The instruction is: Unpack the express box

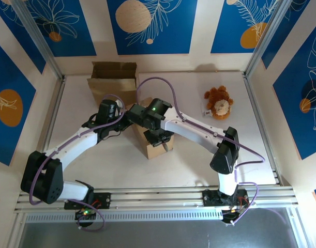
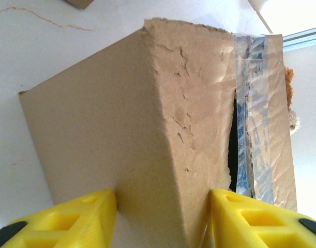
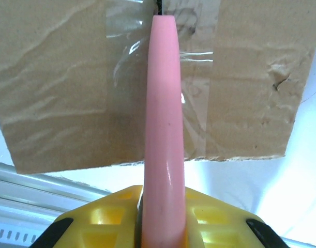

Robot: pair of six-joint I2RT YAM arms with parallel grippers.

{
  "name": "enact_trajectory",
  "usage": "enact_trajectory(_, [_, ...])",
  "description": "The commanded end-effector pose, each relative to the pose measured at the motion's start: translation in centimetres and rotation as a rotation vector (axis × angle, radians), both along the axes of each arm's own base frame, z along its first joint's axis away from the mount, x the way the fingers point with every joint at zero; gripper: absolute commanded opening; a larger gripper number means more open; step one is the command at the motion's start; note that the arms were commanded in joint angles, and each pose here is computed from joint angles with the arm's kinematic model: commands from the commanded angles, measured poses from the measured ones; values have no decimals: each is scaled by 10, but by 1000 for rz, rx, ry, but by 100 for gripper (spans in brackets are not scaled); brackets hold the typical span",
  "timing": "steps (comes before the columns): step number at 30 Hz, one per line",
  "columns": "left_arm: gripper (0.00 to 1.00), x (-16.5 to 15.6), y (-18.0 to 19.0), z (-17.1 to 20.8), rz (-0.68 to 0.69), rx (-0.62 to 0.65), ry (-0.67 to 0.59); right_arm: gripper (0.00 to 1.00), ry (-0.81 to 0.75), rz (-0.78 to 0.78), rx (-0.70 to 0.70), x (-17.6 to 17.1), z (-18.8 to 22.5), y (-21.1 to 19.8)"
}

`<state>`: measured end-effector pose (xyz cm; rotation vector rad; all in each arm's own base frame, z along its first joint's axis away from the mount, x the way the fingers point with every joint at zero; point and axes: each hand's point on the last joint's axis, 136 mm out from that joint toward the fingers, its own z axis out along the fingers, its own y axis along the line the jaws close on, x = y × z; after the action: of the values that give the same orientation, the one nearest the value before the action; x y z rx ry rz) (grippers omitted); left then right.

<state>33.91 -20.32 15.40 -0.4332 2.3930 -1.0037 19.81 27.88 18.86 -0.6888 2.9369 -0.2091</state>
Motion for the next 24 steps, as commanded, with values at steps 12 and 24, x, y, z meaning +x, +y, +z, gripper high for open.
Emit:
enact_trajectory(12, [49, -9, 11, -31, 24, 49, 94, 0, 170, -58, -5, -69, 2, -25])
enact_trajectory(24, [49, -8, 10, -34, 24, 49, 100, 0, 205, -107, -6, -105, 3, -40])
